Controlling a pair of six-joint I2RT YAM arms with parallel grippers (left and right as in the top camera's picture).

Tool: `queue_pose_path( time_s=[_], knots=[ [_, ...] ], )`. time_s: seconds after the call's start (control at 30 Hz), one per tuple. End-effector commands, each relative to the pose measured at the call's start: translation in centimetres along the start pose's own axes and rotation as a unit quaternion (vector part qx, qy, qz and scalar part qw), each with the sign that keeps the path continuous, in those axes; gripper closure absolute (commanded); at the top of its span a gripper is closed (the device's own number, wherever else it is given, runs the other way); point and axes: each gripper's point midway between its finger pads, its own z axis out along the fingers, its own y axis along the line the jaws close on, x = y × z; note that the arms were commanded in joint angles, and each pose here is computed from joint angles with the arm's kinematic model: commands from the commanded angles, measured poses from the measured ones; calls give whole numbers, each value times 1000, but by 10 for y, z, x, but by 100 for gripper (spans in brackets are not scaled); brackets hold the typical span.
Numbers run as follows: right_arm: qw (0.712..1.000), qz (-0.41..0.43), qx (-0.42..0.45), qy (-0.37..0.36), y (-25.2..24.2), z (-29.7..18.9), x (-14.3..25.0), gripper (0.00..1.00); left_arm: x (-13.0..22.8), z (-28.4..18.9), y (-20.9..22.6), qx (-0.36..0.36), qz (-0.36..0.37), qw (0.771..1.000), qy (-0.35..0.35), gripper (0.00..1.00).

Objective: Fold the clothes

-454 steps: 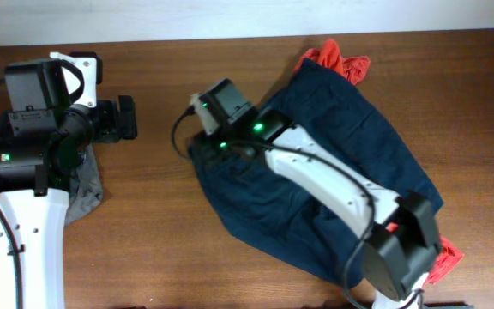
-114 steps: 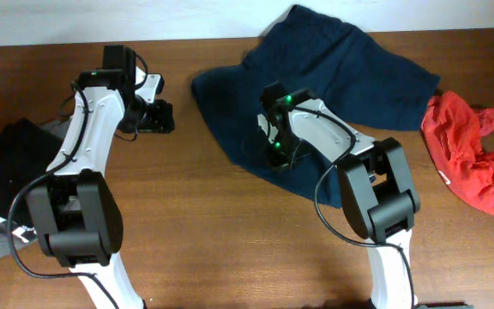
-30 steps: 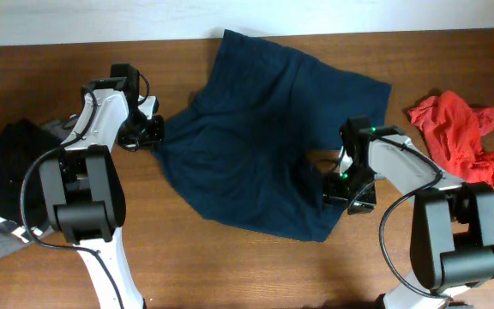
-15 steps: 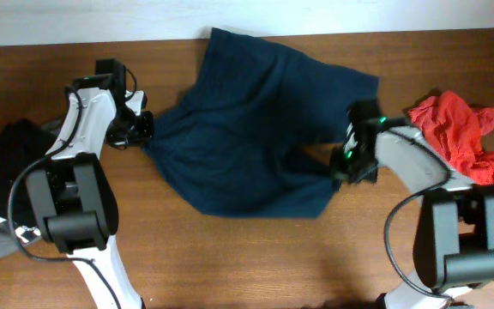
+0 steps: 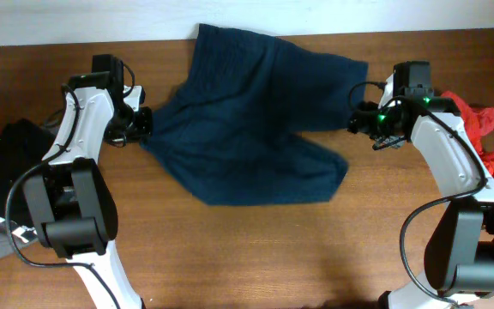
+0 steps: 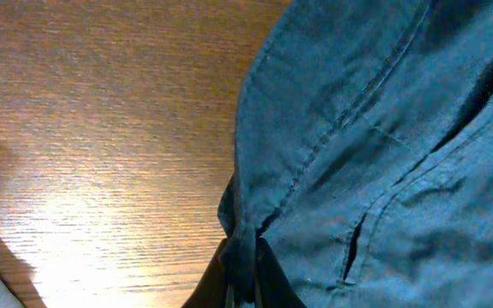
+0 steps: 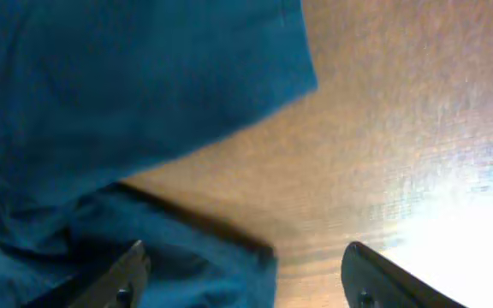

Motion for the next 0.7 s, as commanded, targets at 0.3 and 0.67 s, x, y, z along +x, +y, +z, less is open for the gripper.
queue_pose_path(
  time_s=[0.3, 0.67],
  knots=[
    [974, -80, -52, 206, 33, 12, 129, 27, -5, -15, -5, 6, -1, 1000, -20, 100],
    [971, -89, -62, 211, 48, 58, 186, 30, -6, -15, -5, 6, -1, 1000, -22, 100]
  ],
)
